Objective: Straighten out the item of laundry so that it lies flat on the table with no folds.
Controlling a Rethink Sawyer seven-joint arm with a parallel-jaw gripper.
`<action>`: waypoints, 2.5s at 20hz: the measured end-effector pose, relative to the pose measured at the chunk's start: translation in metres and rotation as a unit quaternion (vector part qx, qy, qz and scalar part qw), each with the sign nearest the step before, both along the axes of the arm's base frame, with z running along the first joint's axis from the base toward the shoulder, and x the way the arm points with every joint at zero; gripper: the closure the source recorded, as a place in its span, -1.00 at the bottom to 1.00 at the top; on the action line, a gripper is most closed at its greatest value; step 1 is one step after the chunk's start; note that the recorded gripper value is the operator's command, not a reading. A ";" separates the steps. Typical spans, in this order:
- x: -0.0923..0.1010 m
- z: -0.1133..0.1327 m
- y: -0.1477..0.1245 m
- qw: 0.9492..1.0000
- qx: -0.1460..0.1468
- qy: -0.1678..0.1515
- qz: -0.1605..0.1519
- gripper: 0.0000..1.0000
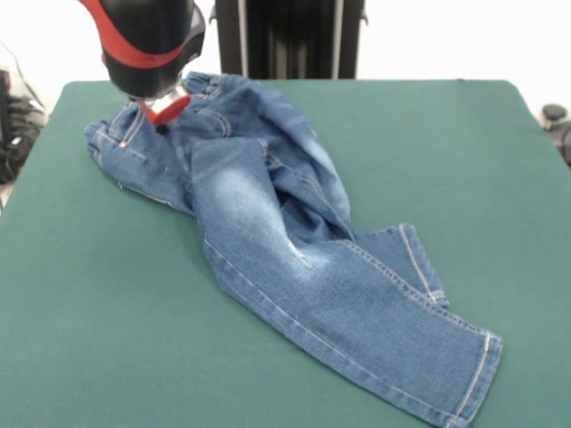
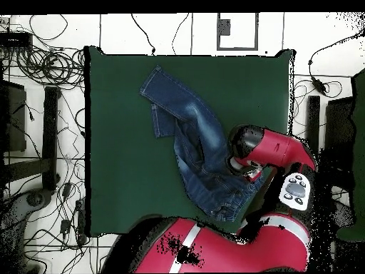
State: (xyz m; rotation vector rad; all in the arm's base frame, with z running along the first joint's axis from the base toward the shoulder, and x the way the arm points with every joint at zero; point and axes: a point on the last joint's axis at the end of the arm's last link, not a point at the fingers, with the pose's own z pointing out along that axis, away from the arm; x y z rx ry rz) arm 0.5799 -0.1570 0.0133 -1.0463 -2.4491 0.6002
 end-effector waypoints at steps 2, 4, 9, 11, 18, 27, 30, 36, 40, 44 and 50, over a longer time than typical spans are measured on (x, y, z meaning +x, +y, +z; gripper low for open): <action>0.001 0.002 0.000 1.000 0.000 -0.001 0.000 -1.00; 0.001 0.005 -0.001 1.000 0.000 -0.005 -0.001 -1.00; 0.009 0.015 -0.002 0.998 0.012 -0.061 -0.015 -1.00; 0.015 0.019 -0.001 0.995 0.019 -0.091 -0.023 -1.00; 0.050 0.046 0.014 0.981 0.035 -0.186 -0.047 -1.00; 0.095 0.073 0.058 0.967 0.064 -0.237 -0.067 -1.00; 0.103 0.074 0.068 0.965 0.071 -0.243 -0.071 -1.00; 0.120 0.074 0.095 0.959 0.088 -0.258 -0.082 -1.00; 0.131 0.066 0.120 0.953 0.099 -0.268 -0.106 -1.00; 0.140 0.060 0.150 0.944 0.103 -0.279 -0.144 -1.00; 0.150 0.047 0.186 0.932 0.097 -0.289 -0.198 -1.00</action>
